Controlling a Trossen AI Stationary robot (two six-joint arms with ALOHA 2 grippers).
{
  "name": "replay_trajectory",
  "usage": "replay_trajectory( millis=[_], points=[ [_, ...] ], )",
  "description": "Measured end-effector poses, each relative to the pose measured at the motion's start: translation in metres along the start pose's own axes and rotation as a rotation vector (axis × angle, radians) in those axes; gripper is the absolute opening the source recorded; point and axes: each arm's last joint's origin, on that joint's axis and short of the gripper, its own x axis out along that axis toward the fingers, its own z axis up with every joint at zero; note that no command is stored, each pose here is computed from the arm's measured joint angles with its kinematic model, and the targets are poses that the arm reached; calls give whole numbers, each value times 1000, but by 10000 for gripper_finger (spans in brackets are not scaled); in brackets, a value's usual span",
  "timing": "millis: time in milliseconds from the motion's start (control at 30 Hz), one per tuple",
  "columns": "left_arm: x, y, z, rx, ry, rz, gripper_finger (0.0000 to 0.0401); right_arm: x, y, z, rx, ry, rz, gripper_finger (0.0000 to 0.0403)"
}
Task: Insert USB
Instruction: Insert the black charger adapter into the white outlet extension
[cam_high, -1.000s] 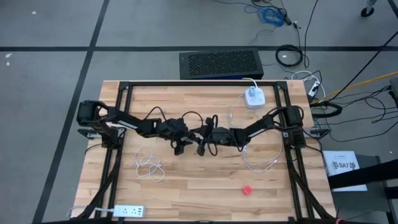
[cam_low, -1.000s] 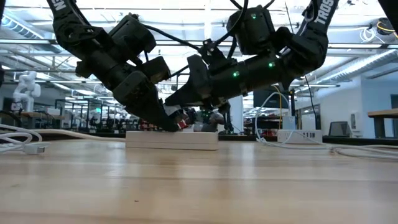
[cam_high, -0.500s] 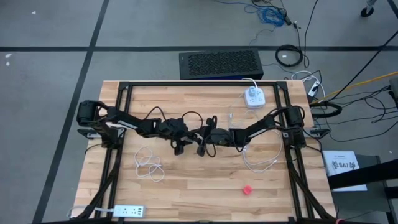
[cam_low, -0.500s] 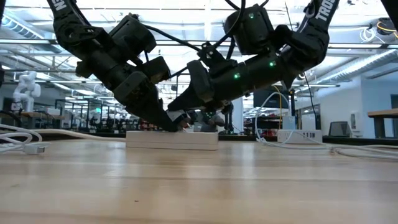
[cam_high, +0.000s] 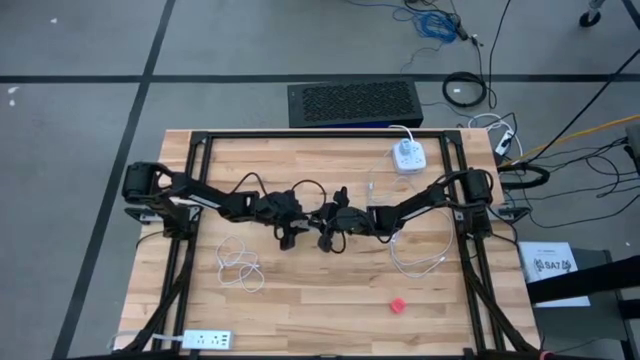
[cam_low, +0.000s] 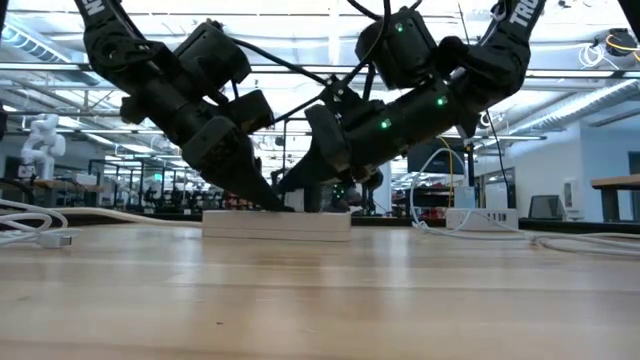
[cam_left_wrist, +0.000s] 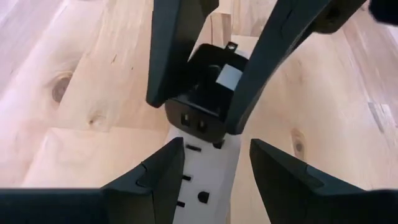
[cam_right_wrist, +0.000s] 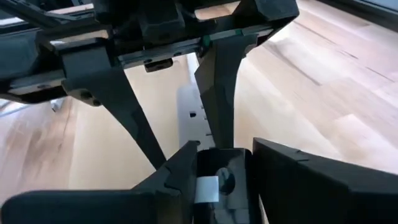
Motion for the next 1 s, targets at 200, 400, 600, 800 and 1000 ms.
replay_trajectory(
  millis=[200, 400, 600, 800, 1000],
  points=[
    [-12, 0, 7, 44, -24, 31, 192, 0, 0, 1, 12, 5, 9, 13],
    [-28, 0, 9, 46, 11, 86, 192, 0, 0, 0, 11, 11, 21, 4],
    [-32, 1, 6, 43, 61, 102, 192, 0, 0, 0, 10, 16, 25, 3],
    [-36, -1, 4, 45, 93, 100, 192, 0, 1, 0, 10, 19, 27, 2],
    [-52, -1, 7, 46, 128, 137, 192, 0, 1, 0, 9, 21, 26, 1]
  ],
)
